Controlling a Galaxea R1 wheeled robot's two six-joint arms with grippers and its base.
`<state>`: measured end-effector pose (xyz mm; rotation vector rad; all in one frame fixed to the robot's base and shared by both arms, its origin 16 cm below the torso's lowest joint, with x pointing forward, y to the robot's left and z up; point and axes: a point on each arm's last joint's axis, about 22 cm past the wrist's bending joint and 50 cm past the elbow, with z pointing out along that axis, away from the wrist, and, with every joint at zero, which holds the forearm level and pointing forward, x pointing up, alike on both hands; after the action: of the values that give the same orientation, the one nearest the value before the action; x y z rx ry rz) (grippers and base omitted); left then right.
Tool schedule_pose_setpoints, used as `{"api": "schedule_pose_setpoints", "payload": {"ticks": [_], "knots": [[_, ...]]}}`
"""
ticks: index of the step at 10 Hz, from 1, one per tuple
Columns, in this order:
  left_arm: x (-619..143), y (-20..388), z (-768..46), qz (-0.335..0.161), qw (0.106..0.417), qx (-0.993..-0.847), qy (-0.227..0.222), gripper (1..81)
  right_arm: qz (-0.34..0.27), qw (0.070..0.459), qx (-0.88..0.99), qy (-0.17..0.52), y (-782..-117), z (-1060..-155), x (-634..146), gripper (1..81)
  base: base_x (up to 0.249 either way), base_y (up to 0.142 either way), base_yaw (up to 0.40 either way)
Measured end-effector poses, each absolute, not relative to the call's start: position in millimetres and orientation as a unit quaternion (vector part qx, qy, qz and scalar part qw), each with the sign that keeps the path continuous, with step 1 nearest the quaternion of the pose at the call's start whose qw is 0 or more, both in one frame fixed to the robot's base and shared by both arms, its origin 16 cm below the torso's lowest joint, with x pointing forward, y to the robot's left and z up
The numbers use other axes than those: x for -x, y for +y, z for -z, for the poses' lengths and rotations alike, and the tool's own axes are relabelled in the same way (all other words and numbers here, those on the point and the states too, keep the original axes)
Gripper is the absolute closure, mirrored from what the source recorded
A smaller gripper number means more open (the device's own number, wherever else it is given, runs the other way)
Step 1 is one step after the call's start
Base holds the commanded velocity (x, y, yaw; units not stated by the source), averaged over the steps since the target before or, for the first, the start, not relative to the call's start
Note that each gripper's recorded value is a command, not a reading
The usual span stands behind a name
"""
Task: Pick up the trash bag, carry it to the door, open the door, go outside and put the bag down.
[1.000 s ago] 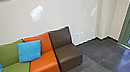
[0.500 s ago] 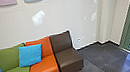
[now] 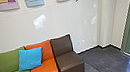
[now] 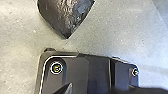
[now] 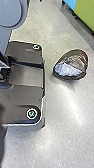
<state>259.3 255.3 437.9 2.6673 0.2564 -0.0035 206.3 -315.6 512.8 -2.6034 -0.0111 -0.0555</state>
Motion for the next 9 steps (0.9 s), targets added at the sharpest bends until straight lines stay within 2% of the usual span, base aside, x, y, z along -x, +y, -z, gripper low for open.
{"api": "schedule_pose_setpoints", "payload": {"ticks": [4,9], "knots": [[-297,257,-426,-0.014,0.227,-0.97,0.089,1.0,0.026,0.269,0.963,-0.005,-340,-536,-278,1.0,0.0,0.0,0.0],[-305,253,-387,0.029,0.227,-0.969,0.096,1.0,-0.012,0.267,0.964,0.013,-358,-510,-292,1.0,0.0,0.0,0.0]]}}
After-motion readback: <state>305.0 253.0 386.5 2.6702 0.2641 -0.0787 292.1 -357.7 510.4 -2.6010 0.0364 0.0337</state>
